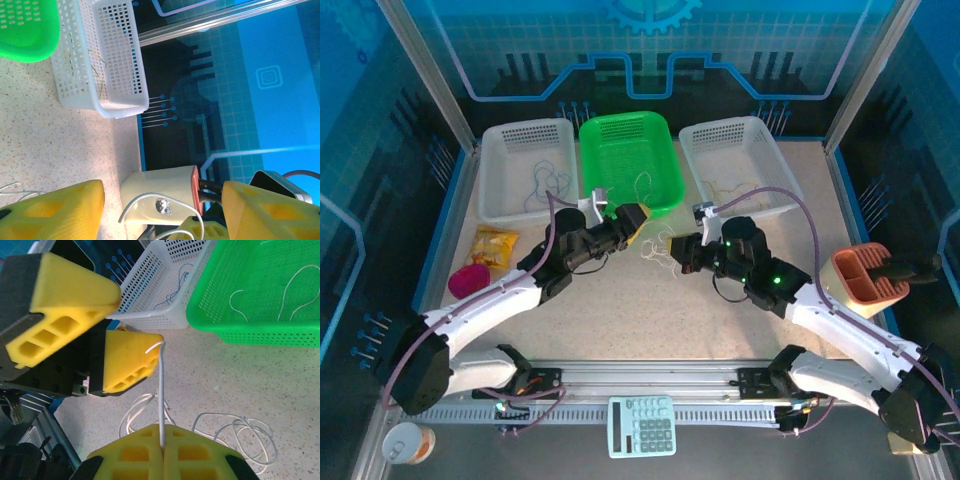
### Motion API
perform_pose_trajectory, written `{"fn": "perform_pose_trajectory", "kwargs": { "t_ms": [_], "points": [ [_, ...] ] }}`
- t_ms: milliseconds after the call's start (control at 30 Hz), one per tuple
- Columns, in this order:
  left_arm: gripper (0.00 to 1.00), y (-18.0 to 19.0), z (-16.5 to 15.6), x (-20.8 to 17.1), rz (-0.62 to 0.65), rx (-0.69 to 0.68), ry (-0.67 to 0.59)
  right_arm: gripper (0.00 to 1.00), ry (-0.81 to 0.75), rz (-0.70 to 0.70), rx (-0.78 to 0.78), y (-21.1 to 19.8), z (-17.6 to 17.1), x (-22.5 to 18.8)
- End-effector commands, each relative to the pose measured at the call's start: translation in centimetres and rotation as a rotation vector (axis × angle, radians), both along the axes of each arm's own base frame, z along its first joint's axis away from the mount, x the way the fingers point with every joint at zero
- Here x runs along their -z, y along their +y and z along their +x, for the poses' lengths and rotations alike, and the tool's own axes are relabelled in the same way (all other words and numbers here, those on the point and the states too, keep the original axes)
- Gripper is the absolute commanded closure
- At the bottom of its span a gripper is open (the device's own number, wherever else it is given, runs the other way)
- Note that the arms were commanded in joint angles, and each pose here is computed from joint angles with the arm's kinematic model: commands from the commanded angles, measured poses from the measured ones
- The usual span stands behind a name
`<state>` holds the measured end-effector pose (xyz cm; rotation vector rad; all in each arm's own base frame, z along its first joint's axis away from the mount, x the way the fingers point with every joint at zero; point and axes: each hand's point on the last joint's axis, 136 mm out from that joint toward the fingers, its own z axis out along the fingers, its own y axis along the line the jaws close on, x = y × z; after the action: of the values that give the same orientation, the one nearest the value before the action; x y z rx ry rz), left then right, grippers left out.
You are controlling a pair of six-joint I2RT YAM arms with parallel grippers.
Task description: Untangle the cables
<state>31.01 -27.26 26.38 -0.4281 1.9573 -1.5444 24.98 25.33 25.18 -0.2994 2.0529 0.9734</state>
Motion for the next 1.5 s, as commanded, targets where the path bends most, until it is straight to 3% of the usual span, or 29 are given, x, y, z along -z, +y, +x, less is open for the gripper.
{"fn": "perform_pose_trajectory", "kwargs": {
  "t_ms": [0, 233, 367, 667, 700, 800, 867, 1033, 1233, 1467],
  "points": [
    [0.38, -0.7, 0.0, -0.8, -0.032, 0.011, -0.028, 1.00, -0.042, 0.067, -0.006, 0.3, 0.3, -2.6],
    [0.48, -1.0, 0.0, -1.1, -0.044, 0.011, -0.040, 1.00, -0.025, 0.064, -0.007, 0.4, 0.4, -1.8],
    [0.58, -1.0, 0.0, -1.4, -0.045, 0.006, -0.049, 1.00, -0.018, 0.067, -0.008, 0.4, 0.3, -1.6],
    [0.97, -0.8, 0.3, -3.1, -0.030, -0.006, -0.104, 0.99, 0.010, 0.038, -0.002, 0.3, 0.3, -0.2],
    [1.00, -0.8, 0.3, -3.7, -0.022, -0.005, -0.118, 0.93, 0.018, 0.033, -0.001, 0.3, 0.4, 0.2],
    [1.00, -1.0, 0.5, -6.4, 0.005, 0.010, -0.174, 0.61, 0.046, 0.016, 0.007, 0.3, 0.6, 1.8],
    [1.00, -1.3, 0.5, -8.8, 0.002, 0.029, -0.219, 0.51, 0.062, 0.007, 0.017, 0.2, 0.8, 2.9],
    [1.00, -2.3, 0.4, -14.0, -0.024, 0.078, -0.296, 0.50, 0.090, -0.008, 0.030, 0.1, 1.2, 5.2],
    [1.00, -2.7, 0.0, -18.2, -0.049, 0.107, -0.359, 0.58, 0.102, -0.035, 0.041, -0.1, 1.4, 6.8],
    [1.00, -2.4, -0.4, -20.8, -0.044, 0.105, -0.411, 0.31, 0.068, -0.068, 0.065, -1.1, 1.5, 6.7]
  ]
}}
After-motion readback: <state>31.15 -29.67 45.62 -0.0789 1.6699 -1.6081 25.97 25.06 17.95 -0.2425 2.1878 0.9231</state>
